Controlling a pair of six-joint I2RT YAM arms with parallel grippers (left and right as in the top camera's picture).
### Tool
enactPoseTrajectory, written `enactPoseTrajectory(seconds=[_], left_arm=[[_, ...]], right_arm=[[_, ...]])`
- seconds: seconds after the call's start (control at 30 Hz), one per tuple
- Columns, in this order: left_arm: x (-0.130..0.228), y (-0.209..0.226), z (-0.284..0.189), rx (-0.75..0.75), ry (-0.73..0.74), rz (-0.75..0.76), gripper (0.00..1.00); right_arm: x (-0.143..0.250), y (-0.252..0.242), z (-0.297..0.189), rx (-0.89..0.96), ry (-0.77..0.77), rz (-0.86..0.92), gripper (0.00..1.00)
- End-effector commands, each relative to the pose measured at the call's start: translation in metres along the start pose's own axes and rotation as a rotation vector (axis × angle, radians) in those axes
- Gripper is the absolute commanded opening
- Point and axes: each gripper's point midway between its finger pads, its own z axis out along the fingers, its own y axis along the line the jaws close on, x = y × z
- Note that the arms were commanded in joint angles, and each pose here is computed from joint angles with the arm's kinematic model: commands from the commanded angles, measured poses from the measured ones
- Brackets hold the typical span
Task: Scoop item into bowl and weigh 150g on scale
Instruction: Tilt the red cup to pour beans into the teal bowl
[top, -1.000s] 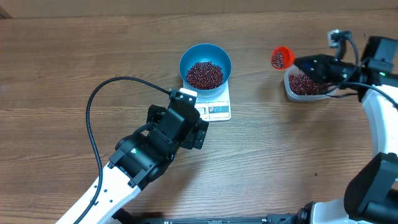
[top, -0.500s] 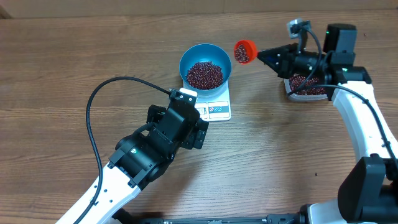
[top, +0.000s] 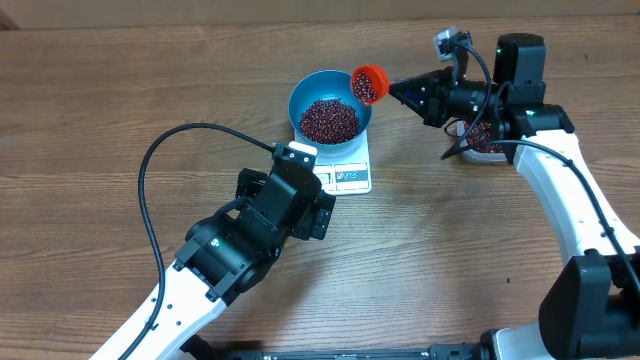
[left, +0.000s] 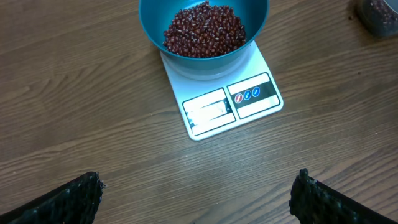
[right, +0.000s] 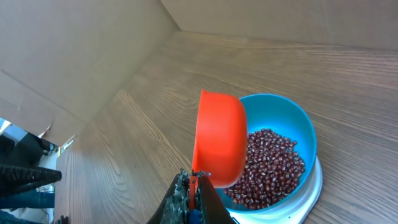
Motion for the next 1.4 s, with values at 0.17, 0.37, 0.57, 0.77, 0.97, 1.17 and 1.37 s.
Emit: enactPoseTrajectory(seconds=[0.17,0.37,0.57,0.77,0.97,1.17,1.37], left_arm=[[0.001,0.004,0.002,-0.012,0.006,0.003,0.99],[0.001,0.004,0.002,-0.012,0.006,0.003,0.99],[0.001,0.004,0.002,-0.012,0.006,0.003,0.99],[0.001,0.004,0.002,-0.012,0.006,0.003,0.99],[0.001,0.004,0.002,-0.012,0.006,0.003,0.99],[0.001,0.004,0.002,-0.012,0.006,0.003,1.0],[0.001,0.004,0.002,-0.012,0.006,0.003,0.99]], right_arm=[[-0.009,0.015,0.006,0.012,-0.019,-0.053,0.04],[-0.01,0.004,0.011,0.102,-0.019,-0.07,0.04],[-0.011,0.003,0.011,0.107,-0.025,-0.08,0.04],[-0.011,0.004,0.011,0.103,-0.024,-0.074,0.04],[-0.011,0.006,0.011,0.092,-0.022,-0.074,0.04],[-0.011,0.006,0.011,0.092,-0.022,-0.073,0.04],[-0.011,0.006,0.011,0.092,-0.022,-0.073,0.04]])
